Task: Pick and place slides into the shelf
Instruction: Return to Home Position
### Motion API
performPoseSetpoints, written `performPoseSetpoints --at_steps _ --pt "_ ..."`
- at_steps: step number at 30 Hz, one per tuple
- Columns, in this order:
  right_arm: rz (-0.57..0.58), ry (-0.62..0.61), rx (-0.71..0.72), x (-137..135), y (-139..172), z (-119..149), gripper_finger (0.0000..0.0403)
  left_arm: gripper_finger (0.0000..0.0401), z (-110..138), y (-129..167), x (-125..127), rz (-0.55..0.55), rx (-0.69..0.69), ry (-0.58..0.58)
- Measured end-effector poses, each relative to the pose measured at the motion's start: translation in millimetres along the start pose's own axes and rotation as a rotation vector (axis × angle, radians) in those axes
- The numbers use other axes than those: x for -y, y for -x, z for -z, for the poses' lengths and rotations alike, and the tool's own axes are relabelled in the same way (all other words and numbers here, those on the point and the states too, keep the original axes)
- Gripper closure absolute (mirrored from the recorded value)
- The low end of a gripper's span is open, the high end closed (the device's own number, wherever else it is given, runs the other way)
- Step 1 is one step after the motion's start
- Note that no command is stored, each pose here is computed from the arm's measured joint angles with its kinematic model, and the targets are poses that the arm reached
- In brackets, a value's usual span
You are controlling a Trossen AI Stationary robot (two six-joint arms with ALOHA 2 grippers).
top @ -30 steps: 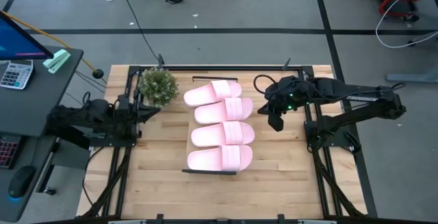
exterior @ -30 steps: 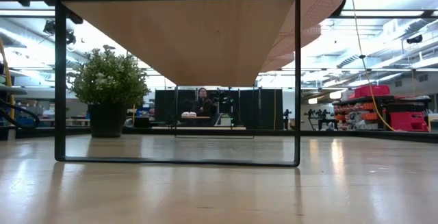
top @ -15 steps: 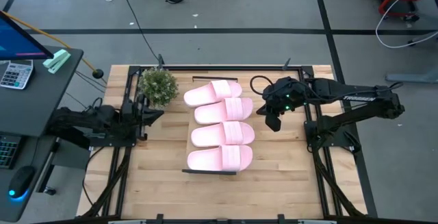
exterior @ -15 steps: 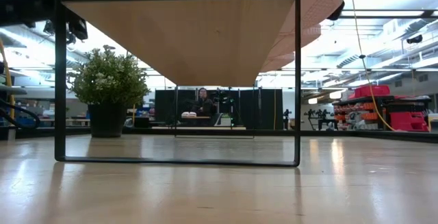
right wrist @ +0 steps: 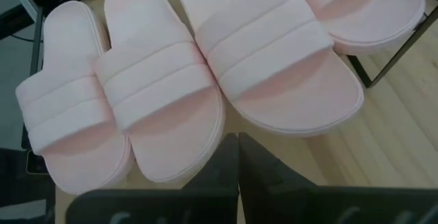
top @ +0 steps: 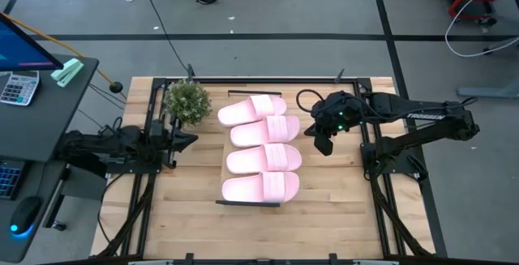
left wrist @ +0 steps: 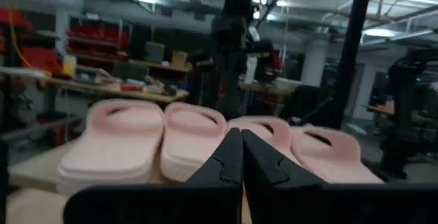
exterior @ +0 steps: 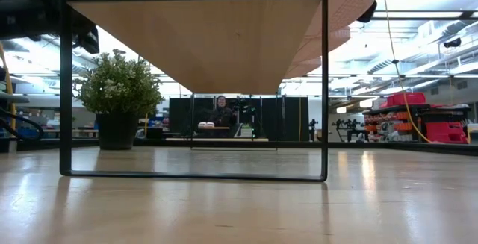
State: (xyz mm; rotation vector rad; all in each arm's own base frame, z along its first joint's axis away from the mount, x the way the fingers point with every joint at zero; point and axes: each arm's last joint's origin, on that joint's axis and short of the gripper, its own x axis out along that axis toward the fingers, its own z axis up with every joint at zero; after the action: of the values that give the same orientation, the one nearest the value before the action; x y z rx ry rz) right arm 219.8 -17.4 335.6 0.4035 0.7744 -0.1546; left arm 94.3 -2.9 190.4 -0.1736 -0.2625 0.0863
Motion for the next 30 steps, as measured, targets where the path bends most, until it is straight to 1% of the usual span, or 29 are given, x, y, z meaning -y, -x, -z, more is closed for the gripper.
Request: performPoseSetpoints --at_steps 8,12,14,21,25,27,30 --pt "0.021 -0.012 -0.01 1 0 2 0.0402 0.0396 5 0 -3 -0.017 -0.053 0.06" --pt "0.035 0.0 -0.004 0 4 3 0.0402 0.0396 11 0 -2 0.028 -0.121 0.124" --pt "0.045 0.012 0.003 -1 5 4 0.0403 0.0398 12 0 -2 0.036 -0.131 0.152" --pt "0.016 -0.003 0.012 -9 12 8 0.0403 0.0398 21 2 -3 0.01 -0.225 0.131" --pt "-0.012 0.007 -0.001 -17 16 14 0.0403 0.0394 21 2 -4 -0.008 -0.221 0.118" --pt "-0.011 0.026 -0.021 -20 18 19 0.0403 0.0395 21 2 -4 -0.011 -0.222 0.138" --pt "-0.003 0.044 -0.034 -22 18 29 0.0403 0.0394 22 2 -4 -0.022 -0.231 0.205"
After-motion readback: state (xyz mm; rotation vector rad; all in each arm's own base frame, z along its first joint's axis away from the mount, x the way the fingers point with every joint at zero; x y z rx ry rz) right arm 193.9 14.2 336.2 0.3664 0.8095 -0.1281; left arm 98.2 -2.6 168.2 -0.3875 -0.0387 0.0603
